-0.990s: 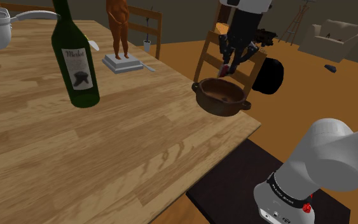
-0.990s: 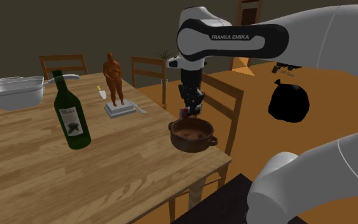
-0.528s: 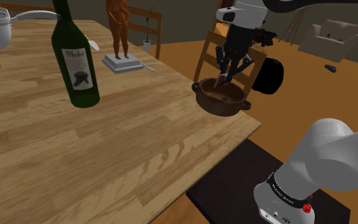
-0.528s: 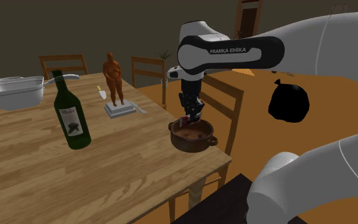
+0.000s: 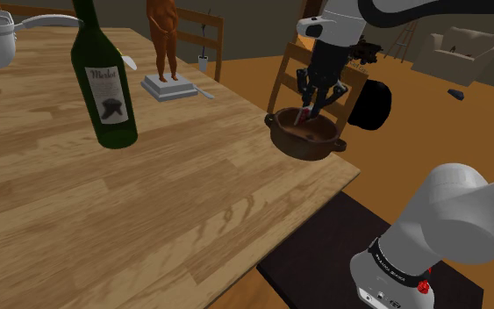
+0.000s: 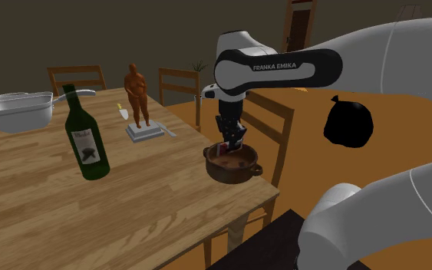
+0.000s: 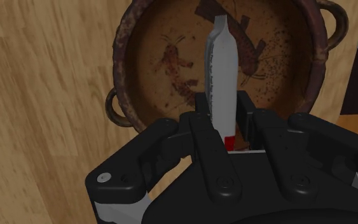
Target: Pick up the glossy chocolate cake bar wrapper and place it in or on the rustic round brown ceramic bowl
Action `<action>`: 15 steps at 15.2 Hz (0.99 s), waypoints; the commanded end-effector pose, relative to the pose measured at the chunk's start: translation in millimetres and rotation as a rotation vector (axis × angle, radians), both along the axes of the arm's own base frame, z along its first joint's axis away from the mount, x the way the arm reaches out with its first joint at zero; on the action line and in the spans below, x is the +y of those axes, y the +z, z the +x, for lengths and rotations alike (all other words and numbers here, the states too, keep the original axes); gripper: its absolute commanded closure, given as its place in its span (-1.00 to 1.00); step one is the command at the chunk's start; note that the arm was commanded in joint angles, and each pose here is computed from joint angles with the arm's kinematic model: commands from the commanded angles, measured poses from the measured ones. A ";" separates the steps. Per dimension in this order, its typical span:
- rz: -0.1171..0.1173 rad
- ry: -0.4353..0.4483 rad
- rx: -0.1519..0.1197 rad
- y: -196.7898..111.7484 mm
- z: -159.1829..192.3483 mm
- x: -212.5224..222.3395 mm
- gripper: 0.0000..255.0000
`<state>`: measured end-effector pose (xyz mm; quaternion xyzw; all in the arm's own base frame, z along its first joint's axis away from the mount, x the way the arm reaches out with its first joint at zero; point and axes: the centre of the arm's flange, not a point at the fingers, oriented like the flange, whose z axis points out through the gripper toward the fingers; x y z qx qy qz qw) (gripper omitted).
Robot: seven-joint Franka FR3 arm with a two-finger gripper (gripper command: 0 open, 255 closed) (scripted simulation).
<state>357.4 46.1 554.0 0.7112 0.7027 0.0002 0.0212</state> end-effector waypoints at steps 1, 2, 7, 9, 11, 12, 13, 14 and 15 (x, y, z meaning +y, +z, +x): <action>0.000 0.000 0.000 0.0 0.0 0.0 1.00; 0.000 0.000 0.000 0.0 0.0 0.0 -1.00; 0.000 0.000 0.000 0.0 0.0 0.0 -1.00; 0.000 0.000 0.000 26.4 -0.8 0.8 -1.00; 0.000 0.000 0.000 49.9 -1.5 1.5 -1.00; 0.000 0.000 0.000 49.9 -1.6 1.5 -1.00; 0.000 0.000 0.000 49.9 -1.5 1.5 -1.00; 0.000 0.000 0.000 49.9 -1.5 1.5 -1.00; 0.000 0.000 0.000 49.9 -1.5 1.5 -1.00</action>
